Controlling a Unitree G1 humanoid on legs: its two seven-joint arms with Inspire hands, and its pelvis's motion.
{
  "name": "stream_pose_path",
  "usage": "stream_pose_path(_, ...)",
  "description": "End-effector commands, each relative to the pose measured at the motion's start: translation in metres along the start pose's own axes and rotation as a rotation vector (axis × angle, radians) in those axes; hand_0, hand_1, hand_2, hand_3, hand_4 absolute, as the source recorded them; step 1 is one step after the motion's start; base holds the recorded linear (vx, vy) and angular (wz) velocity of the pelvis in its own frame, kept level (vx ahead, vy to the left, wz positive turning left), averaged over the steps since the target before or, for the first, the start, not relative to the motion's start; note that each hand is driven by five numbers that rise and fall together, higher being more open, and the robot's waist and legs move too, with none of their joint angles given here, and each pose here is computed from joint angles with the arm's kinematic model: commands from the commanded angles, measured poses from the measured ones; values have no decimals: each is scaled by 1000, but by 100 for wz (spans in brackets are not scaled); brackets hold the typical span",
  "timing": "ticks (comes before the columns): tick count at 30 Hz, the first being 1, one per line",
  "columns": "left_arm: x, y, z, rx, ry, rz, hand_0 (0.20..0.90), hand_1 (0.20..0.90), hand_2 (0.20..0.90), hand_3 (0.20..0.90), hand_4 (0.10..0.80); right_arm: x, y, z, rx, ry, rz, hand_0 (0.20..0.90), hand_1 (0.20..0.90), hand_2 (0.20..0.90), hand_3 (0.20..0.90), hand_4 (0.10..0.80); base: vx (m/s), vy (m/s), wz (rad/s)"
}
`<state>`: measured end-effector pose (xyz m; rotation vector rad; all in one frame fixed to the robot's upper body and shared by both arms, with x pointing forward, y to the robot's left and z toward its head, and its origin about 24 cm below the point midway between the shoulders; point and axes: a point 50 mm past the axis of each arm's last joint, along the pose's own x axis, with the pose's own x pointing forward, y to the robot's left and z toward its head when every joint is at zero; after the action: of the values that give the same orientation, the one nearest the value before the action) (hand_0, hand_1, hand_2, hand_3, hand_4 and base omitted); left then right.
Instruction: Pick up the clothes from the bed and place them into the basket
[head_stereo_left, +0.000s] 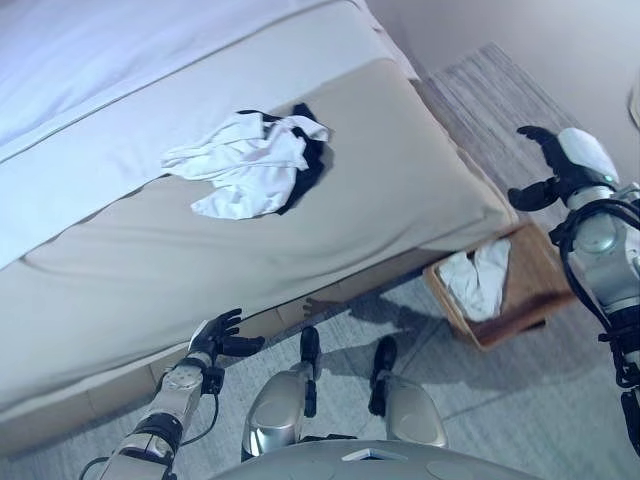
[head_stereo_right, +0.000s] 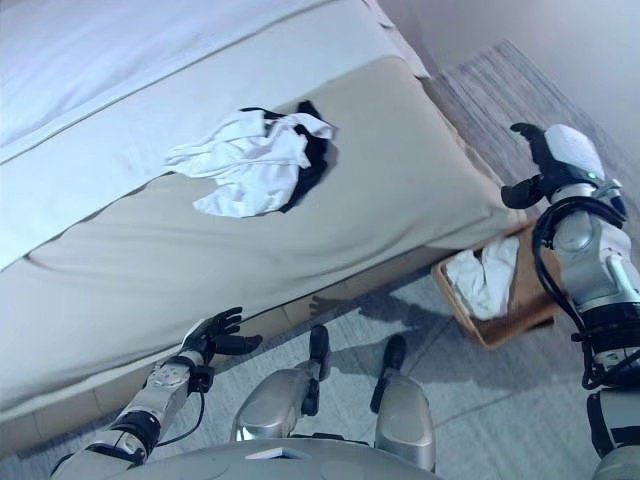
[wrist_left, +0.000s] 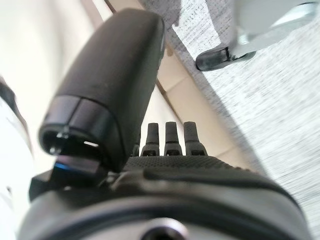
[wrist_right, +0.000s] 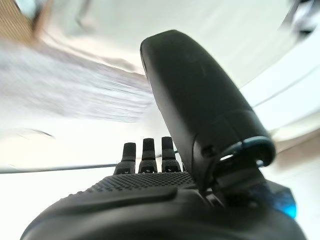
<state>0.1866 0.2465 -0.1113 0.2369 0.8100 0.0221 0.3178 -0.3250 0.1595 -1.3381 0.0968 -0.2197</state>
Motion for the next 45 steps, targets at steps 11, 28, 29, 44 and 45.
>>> stream_pose_path(11,-20,42,-39,152,146,22,900,900,900,900,800,59,-65,64,-152,38,-205,900,900,900,900,800,72,71,44)
stream_pose_path(28,-14,23,3,37,-99,-34,900,900,900,900,800,76,-84,82,-104,197,-287,900,900,900,900,800,-52,-8,15)
stream_pose_path(29,-15,21,2,32,-104,-39,900,900,900,900,800,76,-87,85,-103,185,-318,900,900,900,900,800,-54,32,2)
stream_pose_path(44,-17,26,-3,-8,-103,-5,900,900,900,900,800,69,-119,136,-1,-64,-494,300,300,300,200,100,-41,-22,-4)
stream_pose_path(45,-17,28,-2,-6,-101,3,900,900,900,900,800,68,-121,137,22,-81,-499,300,300,300,200,100,-3,-84,-6)
